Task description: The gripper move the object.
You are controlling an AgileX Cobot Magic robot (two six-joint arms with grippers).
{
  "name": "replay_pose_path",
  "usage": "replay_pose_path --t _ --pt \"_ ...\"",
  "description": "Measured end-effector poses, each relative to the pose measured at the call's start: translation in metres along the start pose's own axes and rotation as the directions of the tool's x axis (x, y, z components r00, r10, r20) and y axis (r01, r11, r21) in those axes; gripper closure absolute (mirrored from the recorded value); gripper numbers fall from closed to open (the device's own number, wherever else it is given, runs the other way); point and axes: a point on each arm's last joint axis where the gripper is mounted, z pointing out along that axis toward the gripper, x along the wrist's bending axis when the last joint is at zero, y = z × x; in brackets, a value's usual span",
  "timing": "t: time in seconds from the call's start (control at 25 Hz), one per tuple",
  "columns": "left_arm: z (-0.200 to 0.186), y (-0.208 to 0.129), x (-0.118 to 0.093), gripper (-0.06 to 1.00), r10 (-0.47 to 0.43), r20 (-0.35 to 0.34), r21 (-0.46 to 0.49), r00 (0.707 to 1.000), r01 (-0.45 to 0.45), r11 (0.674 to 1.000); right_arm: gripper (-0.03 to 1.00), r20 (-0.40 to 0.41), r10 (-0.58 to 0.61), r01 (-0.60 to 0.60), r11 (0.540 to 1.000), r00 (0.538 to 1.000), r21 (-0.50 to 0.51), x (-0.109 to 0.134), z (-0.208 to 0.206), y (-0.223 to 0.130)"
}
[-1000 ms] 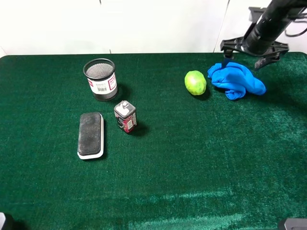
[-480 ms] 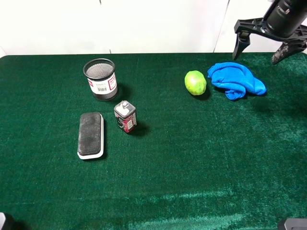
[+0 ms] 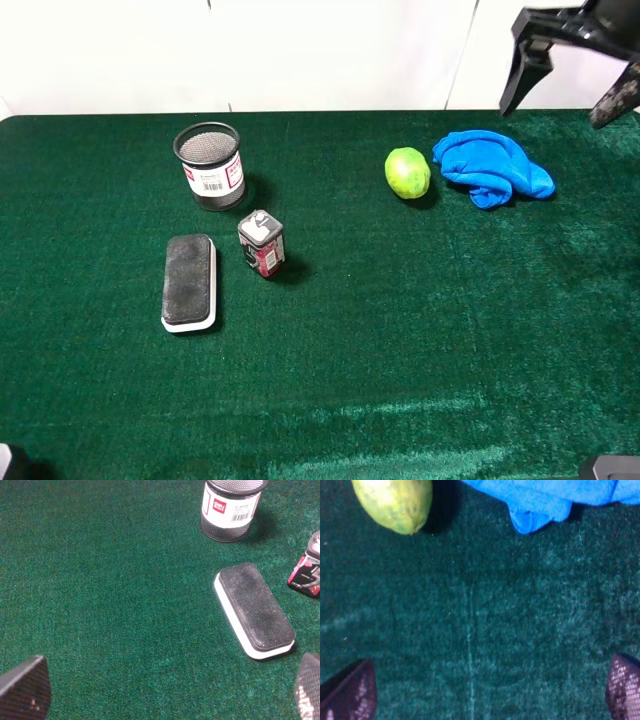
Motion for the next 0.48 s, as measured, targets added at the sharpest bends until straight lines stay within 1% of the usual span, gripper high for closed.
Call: replay_pose_path --t 0.24,0.48 --pt "0.000 0.000 0.000 -0.05 0.000 0.000 0.000 1.000 0.000 1.000 0.27 -0.017 0.001 -0.003 0.996 1.000 -0.094 0.002 -0.037 -0.021" --pt "0.000 0.000 0.000 -0.05 0.000 0.000 0.000 1.000 0.000 1.000 0.27 -0.030 0.012 -0.017 0.986 0.999 -0.165 0.001 -0.065 -0.058"
